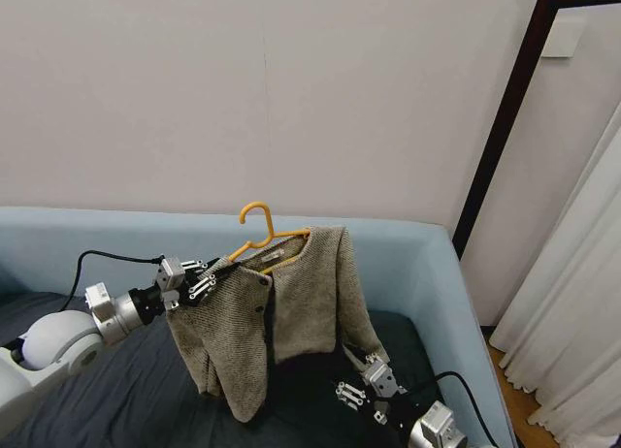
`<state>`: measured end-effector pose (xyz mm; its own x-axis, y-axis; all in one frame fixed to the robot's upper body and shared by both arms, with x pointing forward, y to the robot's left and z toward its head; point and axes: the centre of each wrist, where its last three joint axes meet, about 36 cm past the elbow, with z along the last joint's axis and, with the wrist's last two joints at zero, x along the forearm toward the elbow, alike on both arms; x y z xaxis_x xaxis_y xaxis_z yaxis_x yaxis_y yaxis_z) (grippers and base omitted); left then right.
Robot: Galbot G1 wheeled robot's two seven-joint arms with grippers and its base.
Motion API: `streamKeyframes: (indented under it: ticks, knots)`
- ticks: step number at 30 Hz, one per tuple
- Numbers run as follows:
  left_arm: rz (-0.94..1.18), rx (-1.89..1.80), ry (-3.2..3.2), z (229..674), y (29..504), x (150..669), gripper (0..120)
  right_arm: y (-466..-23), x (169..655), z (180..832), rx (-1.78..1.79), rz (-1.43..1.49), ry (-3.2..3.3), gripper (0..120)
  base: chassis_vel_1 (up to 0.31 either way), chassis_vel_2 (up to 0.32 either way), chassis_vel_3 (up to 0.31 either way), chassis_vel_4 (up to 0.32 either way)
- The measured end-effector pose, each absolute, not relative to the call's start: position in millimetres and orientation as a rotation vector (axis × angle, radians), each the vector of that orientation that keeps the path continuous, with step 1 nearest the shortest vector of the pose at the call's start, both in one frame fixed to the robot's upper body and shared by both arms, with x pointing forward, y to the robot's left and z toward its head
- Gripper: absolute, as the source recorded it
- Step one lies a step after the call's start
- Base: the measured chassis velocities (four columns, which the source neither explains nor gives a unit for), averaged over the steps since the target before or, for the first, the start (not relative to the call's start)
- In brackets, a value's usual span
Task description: Pick up the clothes from the sofa and hang them on the clothes hanger.
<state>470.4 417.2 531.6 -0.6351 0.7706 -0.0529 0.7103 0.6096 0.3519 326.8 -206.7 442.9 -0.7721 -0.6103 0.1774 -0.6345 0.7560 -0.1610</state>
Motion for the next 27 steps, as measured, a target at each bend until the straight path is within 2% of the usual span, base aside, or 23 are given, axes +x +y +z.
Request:
streamKeyframes:
  ticks: [7,18,21,22,23,27]
  knots:
    - [0.471,1.245,2.608,538.0,419.3,469.0,10,-215.9,367.9,465.1,0.895,0.219,-2.897,98,0.0,0.0,0.0,0.0]
    - [0.532,1.318,2.564,536.7,411.8,463.4,10,-202.8,389.8,512.9,0.8,-0.143,-2.802,100,0.0,0.0,0.0,0.0]
    - [0.526,1.345,2.536,534.3,408.9,462.0,10,-208.6,398.8,505.4,0.819,0.032,-2.913,100,0.0,0.0,0.0,0.0]
    - [0.526,1.356,2.522,533.2,408.4,461.8,10,-221.2,407.9,497.8,0.851,0.196,-2.995,100,0.0,0.0,0.0,0.0]
    - [0.526,1.356,2.522,533.2,408.4,461.8,10,-221.2,407.9,497.8,0.851,0.196,-2.995,100,0.0,0.0,0.0,0.0]
    - [0.551,1.408,2.458,528.7,409.7,464.4,10,-274.0,433.7,493.5,1.004,0.603,-3.097,100,0.0,0.0,0.0,0.0]
